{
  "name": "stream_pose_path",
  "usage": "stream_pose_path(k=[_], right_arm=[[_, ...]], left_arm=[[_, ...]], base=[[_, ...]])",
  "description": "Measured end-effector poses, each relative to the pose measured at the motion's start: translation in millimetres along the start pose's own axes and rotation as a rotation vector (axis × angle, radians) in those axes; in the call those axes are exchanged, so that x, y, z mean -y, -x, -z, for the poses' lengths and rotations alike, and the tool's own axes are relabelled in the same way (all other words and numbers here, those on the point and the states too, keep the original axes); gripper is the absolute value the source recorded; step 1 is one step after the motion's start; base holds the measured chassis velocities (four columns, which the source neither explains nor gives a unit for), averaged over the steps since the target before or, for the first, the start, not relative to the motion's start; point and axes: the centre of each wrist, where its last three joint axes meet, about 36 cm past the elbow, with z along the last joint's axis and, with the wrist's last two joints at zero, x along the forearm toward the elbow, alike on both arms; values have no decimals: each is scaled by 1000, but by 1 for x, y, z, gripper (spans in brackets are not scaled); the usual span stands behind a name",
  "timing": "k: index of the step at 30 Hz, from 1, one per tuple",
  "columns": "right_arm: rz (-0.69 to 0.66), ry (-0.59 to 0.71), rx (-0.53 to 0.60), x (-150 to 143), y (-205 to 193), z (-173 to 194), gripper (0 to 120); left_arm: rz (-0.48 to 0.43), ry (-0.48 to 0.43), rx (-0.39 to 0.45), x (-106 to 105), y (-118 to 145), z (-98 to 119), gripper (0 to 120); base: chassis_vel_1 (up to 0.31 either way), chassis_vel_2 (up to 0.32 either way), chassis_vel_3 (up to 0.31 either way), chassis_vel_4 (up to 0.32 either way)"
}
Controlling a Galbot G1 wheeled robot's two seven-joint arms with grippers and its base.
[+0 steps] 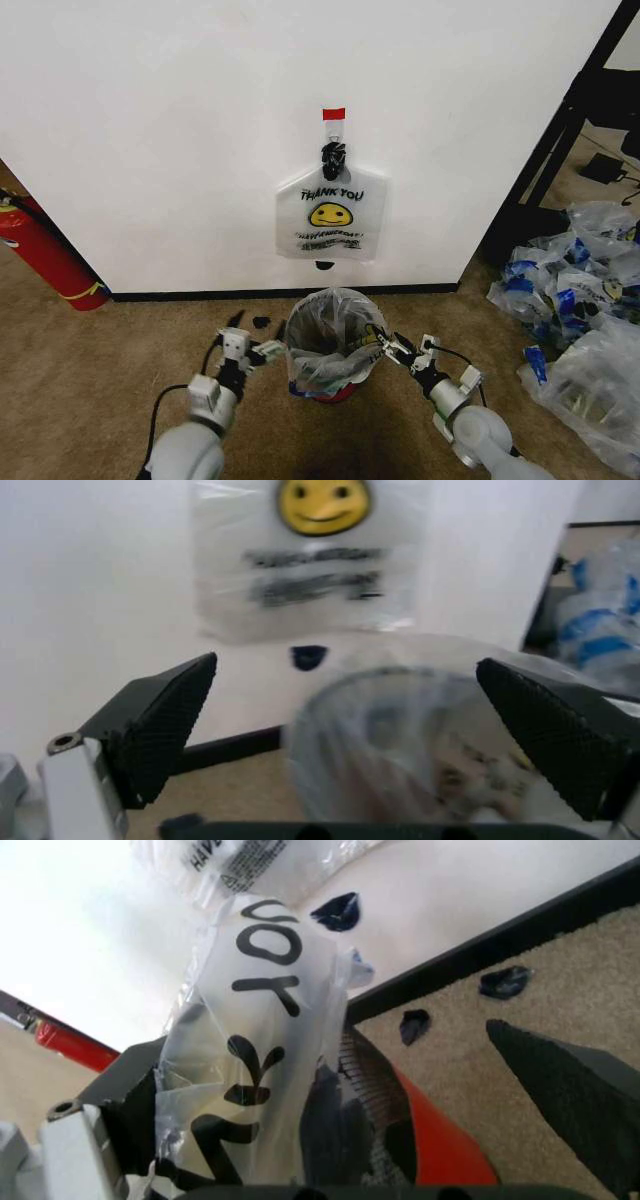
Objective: Pick up the garbage bag from the wall and place it over the trash bin.
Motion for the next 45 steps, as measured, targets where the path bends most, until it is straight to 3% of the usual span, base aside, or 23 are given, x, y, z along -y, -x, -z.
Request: stream_pose_path(k=[4, 12, 20, 28, 41, 45], right_arm=[[12, -14, -3, -4, -1, -2, 100], [25, -20, 2, -10, -4, -3, 100], [41, -16, 18, -15, -3, -2, 100], [107, -6, 68, -8, -5, 0, 100], [106, 0, 98, 1, -8, 3, 100], [222, 32, 167, 2, -5, 12, 100]], left_arm=[[21, 26, -27, 19, 2, -20, 100], [83, 70, -103, 17, 17, -53, 100], [78, 118, -140, 13, 18, -67, 100], [78, 126, -149, 11, 20, -71, 100], [77, 130, -151, 10, 20, -72, 100], [85, 118, -75, 11, 21, -52, 100]], base=[[0, 0, 0, 0], [0, 0, 0, 0], [0, 0, 0, 0], [0, 0, 0, 0], [0, 0, 0, 0], [0, 0, 0, 0]])
